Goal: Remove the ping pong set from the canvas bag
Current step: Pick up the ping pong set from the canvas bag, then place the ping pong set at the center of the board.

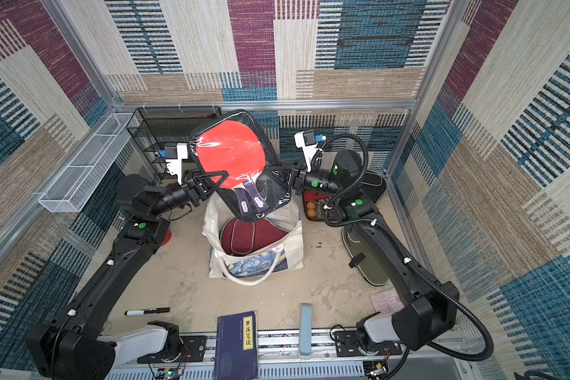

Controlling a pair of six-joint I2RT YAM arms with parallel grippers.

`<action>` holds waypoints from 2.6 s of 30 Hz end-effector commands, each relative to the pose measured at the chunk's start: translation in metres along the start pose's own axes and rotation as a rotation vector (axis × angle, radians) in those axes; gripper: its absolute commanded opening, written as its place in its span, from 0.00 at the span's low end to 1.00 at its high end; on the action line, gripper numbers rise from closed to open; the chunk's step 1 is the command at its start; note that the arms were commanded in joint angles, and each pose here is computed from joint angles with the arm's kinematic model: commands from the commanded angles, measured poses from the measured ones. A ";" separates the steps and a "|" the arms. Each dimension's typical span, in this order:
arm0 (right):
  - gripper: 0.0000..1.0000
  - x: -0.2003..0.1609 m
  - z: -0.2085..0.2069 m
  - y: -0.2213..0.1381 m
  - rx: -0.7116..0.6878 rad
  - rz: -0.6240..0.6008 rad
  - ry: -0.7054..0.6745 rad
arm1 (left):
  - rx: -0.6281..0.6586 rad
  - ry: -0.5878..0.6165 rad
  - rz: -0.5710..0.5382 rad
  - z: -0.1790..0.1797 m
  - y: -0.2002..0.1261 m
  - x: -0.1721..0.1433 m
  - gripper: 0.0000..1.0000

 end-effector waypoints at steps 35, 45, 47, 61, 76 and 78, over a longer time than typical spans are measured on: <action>0.00 -0.129 -0.092 -0.068 -0.616 0.534 -0.079 | 0.842 0.234 0.370 0.078 -0.117 0.044 0.00; 0.00 -0.138 -0.073 -0.088 -0.598 0.535 -0.130 | 0.943 0.247 0.419 0.106 -0.133 0.040 0.00; 0.00 -0.139 -0.071 -0.090 -0.592 0.532 -0.133 | 0.929 0.233 0.426 0.115 -0.131 0.036 0.00; 0.00 -0.151 -0.044 -0.096 -0.430 0.494 -0.255 | 0.648 -0.035 0.490 0.165 -0.065 -0.058 0.00; 0.00 -0.185 -0.039 -0.088 -0.355 0.547 -0.328 | 0.546 -0.070 0.636 0.208 0.010 -0.131 0.00; 0.00 -0.192 -0.038 -0.086 -0.346 0.559 -0.340 | 0.504 -0.100 0.640 0.212 0.024 -0.139 0.00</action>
Point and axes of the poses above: each gripper's point midway between its finger pads, its own y axis out along the fingers, its own z axis along the line the jaws close on, x = y × z, the point moved 3 cm from there along -y, back along the fingers, and after that the axes turned 6 degrees about y, right-handed, at the moved point
